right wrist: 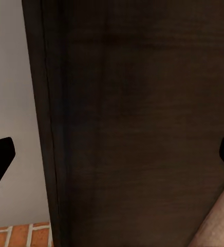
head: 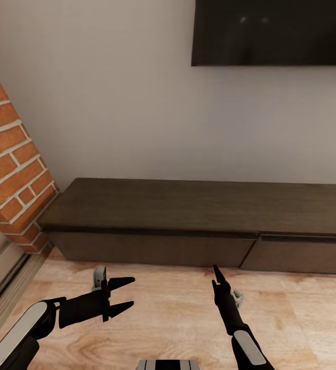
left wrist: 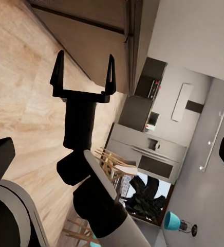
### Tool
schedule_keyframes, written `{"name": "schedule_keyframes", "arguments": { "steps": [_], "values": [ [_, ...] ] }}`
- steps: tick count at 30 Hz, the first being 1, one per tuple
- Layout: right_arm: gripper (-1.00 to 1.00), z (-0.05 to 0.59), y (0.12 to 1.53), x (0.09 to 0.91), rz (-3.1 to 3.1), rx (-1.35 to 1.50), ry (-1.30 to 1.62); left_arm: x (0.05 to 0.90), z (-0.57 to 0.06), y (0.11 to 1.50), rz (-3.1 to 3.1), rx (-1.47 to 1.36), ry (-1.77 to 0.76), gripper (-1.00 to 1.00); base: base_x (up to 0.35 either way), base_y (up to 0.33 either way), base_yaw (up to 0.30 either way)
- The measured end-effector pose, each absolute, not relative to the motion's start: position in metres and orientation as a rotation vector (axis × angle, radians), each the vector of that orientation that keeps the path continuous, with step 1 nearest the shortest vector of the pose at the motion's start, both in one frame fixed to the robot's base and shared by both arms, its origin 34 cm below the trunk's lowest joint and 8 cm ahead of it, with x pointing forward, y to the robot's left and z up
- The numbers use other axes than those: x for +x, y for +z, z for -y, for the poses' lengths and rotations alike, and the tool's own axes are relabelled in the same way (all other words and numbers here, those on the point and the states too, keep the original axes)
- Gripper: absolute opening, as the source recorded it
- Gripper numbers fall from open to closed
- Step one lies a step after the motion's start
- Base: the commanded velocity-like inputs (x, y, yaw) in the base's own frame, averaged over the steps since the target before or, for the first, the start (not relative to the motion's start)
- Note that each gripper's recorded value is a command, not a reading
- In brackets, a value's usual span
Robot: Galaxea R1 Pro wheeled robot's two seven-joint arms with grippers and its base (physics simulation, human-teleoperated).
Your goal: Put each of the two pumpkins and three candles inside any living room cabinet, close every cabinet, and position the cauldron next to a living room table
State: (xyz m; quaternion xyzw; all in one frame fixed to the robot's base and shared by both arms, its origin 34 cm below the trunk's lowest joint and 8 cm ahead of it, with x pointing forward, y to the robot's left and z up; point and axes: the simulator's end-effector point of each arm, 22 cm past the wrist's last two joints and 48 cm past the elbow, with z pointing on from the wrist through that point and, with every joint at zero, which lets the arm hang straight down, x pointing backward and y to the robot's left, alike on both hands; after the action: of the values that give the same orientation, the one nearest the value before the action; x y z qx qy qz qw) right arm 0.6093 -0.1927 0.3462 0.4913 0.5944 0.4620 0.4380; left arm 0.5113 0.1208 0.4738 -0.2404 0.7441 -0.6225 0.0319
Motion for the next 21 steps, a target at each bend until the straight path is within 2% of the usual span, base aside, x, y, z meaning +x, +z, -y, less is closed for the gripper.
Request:
{"name": "schedule_keyframes", "arguments": {
  "steps": [21],
  "values": [
    [1.00, 0.203, 0.355, 0.606, -1.404, 1.210, 1.168, 0.508, -0.121, 0.472, -2.294, -0.749, -1.919, 1.00, 0.025, 0.001, 0.000]
  ]
}}
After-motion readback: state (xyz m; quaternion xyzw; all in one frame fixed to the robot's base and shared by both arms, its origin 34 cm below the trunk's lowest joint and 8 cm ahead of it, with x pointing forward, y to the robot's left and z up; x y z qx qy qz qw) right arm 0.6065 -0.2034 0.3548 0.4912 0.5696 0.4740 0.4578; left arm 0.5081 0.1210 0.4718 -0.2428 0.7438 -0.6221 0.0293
